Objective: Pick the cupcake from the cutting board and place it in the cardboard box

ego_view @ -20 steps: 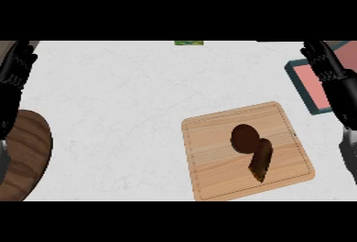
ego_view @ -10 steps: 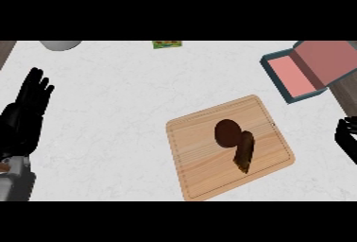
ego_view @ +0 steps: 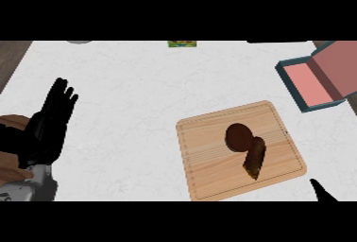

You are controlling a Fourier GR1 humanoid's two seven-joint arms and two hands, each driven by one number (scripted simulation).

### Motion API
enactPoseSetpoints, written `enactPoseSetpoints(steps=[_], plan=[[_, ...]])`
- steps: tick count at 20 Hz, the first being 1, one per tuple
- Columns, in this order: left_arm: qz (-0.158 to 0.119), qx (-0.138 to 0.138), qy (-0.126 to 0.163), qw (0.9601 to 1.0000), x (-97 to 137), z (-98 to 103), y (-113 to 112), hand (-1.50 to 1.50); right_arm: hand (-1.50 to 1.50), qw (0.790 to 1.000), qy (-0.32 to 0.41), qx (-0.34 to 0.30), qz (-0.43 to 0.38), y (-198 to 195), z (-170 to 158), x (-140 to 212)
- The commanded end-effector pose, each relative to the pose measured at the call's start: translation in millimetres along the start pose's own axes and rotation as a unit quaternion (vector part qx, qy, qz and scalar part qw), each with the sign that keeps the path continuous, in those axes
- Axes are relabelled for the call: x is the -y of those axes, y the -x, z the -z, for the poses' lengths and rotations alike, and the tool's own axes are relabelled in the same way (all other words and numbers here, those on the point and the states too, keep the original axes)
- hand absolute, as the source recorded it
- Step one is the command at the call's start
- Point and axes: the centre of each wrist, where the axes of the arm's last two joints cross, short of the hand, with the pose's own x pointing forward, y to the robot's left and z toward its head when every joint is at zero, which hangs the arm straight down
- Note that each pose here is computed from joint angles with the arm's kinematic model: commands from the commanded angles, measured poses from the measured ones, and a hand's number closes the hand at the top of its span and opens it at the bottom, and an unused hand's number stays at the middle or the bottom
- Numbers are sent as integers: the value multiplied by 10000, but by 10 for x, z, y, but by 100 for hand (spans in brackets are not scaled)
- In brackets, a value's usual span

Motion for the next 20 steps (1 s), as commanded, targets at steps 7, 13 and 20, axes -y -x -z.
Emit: enactPoseSetpoints(steps=[7,13,20], plan=[[-76,32,199,9998,21,8,-6,0,-150,9682,-2037,-931,-1116,-705,-386,309],[-104,4,207,9997,31,91,-82,0,-150,9704,-2113,-935,-701,-1535,-312,162],[-76,31,162,9998,253,-109,144,0,-150,9630,-2387,-958,-805,-1895,-115,-228]])
